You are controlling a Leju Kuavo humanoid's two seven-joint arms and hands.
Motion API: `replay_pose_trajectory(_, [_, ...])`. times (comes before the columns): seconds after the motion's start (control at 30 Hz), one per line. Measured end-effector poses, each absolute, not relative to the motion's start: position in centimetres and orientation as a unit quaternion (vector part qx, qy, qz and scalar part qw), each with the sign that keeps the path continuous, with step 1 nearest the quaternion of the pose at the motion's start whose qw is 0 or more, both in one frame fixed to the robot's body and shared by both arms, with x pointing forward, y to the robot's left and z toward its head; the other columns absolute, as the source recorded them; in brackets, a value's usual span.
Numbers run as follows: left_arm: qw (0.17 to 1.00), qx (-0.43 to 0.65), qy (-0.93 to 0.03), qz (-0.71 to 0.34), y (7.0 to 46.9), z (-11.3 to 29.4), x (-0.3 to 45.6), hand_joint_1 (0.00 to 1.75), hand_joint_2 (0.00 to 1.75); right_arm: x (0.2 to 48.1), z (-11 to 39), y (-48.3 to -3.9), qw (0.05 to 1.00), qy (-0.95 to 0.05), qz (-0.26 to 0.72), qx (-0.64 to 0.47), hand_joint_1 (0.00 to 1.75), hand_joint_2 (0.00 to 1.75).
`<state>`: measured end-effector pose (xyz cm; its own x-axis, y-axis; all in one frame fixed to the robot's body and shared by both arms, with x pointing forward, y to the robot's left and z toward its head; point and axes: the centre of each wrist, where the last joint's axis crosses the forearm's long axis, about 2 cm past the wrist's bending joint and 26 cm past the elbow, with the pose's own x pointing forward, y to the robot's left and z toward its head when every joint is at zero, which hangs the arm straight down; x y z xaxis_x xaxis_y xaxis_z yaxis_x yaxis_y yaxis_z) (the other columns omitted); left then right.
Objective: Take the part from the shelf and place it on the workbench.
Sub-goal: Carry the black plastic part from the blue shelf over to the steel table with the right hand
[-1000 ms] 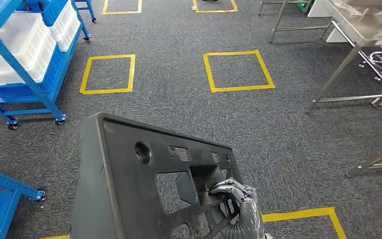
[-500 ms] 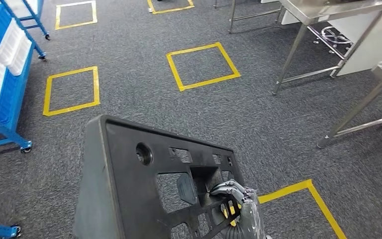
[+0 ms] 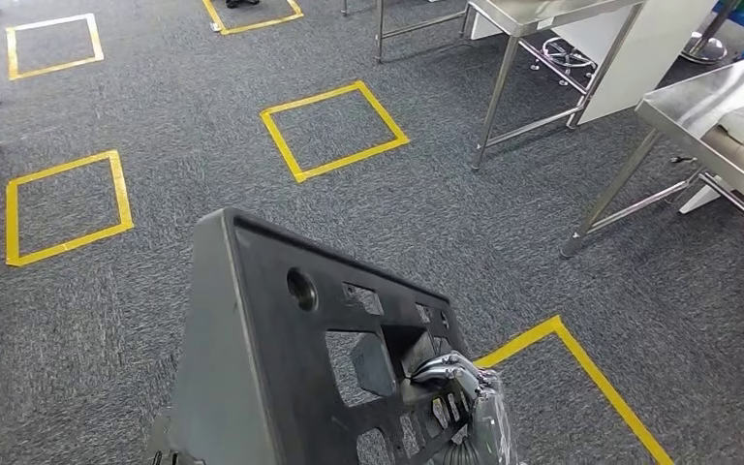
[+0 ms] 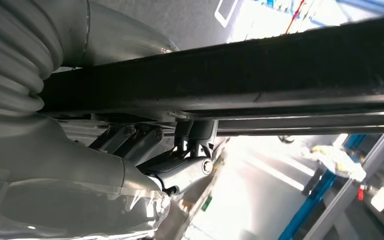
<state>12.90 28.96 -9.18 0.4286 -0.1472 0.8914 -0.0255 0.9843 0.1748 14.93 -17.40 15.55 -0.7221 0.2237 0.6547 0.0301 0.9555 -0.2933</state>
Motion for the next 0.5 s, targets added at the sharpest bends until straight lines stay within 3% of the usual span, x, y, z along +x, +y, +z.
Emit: replay_pose_trajectory(0.5, [0.843,0.076,-0.531,-0.037,28.71,-9.26,12.59,0.0,0.0,14.75,15.56,-17.45,0.371,-0.917,0.13,-0.069,1.75,1.75])
